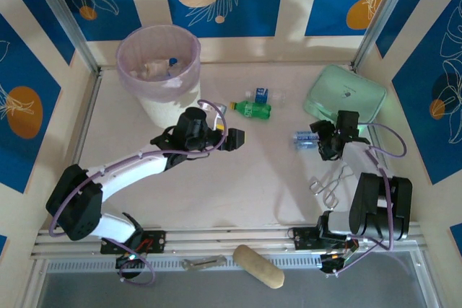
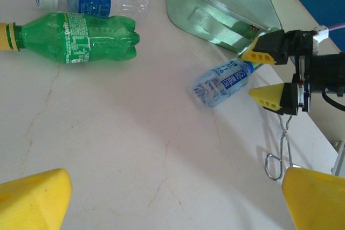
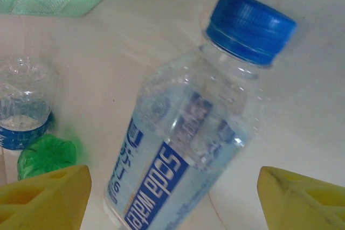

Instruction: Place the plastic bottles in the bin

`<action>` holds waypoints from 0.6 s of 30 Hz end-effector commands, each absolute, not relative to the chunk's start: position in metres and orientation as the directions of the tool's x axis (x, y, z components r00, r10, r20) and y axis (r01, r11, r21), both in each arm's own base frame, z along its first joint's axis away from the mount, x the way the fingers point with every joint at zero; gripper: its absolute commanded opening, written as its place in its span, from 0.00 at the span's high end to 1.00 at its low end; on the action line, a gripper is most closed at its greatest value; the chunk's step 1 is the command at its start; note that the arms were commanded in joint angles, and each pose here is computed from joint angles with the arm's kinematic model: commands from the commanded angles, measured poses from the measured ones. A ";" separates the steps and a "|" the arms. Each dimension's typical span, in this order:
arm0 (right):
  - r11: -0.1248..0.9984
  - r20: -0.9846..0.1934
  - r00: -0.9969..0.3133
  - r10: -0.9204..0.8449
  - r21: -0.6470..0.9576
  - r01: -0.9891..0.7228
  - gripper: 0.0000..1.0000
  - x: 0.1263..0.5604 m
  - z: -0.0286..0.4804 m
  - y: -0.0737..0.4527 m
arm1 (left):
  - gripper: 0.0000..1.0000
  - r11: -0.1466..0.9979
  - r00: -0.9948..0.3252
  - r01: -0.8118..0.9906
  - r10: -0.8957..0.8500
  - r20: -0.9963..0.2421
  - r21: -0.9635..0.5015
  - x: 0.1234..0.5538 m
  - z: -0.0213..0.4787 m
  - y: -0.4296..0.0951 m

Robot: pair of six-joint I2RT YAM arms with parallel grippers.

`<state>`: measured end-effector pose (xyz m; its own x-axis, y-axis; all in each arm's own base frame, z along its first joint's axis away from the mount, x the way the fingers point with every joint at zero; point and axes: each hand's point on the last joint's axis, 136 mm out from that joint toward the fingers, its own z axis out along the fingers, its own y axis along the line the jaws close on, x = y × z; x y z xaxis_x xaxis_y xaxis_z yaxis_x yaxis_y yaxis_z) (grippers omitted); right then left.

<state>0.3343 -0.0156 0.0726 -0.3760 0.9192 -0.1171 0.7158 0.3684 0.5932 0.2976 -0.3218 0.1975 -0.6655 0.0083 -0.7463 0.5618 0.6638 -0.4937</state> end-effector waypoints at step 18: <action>0.394 -0.081 -0.435 0.897 0.593 0.702 0.19 0.381 0.048 0.018 | 0.00 0.677 -0.660 0.550 -0.007 -0.751 -0.489 0.298 0.197 -0.320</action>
